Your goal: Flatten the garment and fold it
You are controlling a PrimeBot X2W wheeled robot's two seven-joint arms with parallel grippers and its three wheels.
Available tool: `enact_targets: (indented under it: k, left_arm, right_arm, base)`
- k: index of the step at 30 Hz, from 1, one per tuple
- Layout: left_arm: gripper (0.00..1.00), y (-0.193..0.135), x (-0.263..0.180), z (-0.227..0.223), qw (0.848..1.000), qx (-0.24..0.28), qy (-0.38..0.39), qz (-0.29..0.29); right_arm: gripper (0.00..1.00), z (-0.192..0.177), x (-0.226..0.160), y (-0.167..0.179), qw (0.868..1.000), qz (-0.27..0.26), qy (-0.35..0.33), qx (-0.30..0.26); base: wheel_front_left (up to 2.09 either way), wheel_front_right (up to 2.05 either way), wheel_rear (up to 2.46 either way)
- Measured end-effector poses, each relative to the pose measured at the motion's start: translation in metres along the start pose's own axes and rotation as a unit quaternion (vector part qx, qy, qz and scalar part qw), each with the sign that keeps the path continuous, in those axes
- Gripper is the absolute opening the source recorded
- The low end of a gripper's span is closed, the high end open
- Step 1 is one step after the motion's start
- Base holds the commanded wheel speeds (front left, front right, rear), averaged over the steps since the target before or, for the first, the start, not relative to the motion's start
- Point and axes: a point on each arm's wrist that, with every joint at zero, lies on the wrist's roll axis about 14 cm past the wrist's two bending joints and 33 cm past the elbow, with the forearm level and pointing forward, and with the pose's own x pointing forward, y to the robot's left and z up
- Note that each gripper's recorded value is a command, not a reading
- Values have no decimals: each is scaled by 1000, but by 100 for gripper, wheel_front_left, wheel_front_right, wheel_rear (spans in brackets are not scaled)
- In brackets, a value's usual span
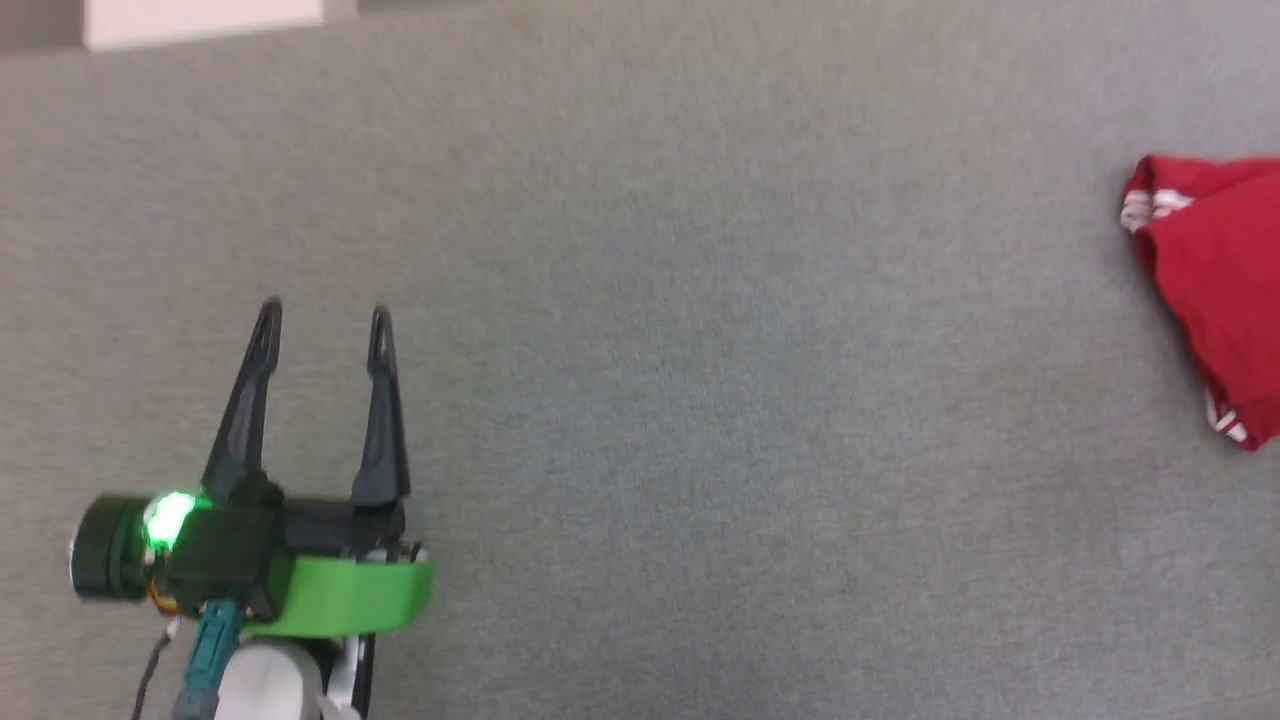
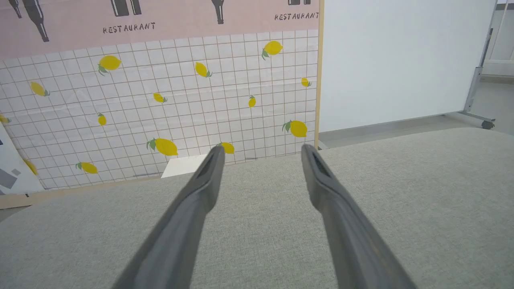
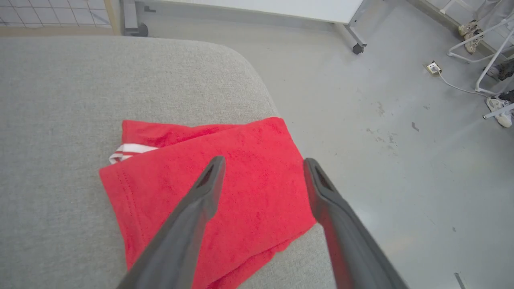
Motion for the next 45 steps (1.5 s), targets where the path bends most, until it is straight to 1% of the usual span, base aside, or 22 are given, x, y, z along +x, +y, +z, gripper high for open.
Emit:
enact_targets:
  k: [3, 5, 7, 9, 10, 13, 20, 26, 30, 35, 42, 43, 45]
  left_arm:
    - [100, 7, -15, 9, 1000, -9, 3, 17]
    - [100, 13, -26, 15, 999, -13, 5, 32]
    - [100, 18, -36, 21, 999, -15, 4, 45]
    - [100, 20, -43, 26, 999, -17, 2, 52]
    - [100, 22, -50, 30, 998, -21, 0, 59]
    - [100, 23, -61, 32, 997, -28, 5, 66]
    - [100, 33, -95, 35, 995, -22, 16, 91]
    - [100, 37, -123, 35, 994, -27, 24, 105]
    - [100, 40, -136, 33, 992, -37, 30, 114]
    - [100, 38, -146, 21, 991, -43, 50, 114]
    - [100, 31, -150, 3, 990, -54, 79, 106]
    - [0, 30, -150, 2, 990, -54, 80, 105]
    - [0, 29, -150, 2, 990, -54, 81, 104]
  right_arm:
    - [100, 0, -22, 16, 999, 28, -21, 23]
    - [100, 6, -38, 32, 996, 53, -50, 43]
    - [100, 19, -56, 49, 990, 79, -92, 66]
    - [100, 30, -71, 60, 984, 95, -128, 74]
    - [100, 39, -87, 68, 977, 107, -164, 84]
    - [100, 41, -105, 83, 968, 125, -191, 100]
    - [100, 36, -144, 113, 954, 148, -242, 93]
    - [100, 17, -165, 124, 952, 158, -244, 100]
    - [100, 5, -173, 135, 948, 179, -240, 106]
    - [100, -10, -175, 158, 946, 211, -224, 104]
    - [100, -19, -170, 163, 948, 215, -210, 106]
    - [0, -20, -170, 164, 948, 215, -209, 106]
    - [0, -20, -170, 164, 948, 215, -209, 106]
  base:
    - [0, 0, 0]
    - [0, 0, 0]
    - [0, 0, 0]
    - [0, 0, 0]
    - [0, 0, 0]
    - [0, 0, 0]
    - [0, 0, 0]
    - [0, 0, 0]
    - [0, 0, 0]
    - [0, 0, 0]
    - [0, 0, 0]
    - [0, 0, 0]
    - [0, 0, 0]
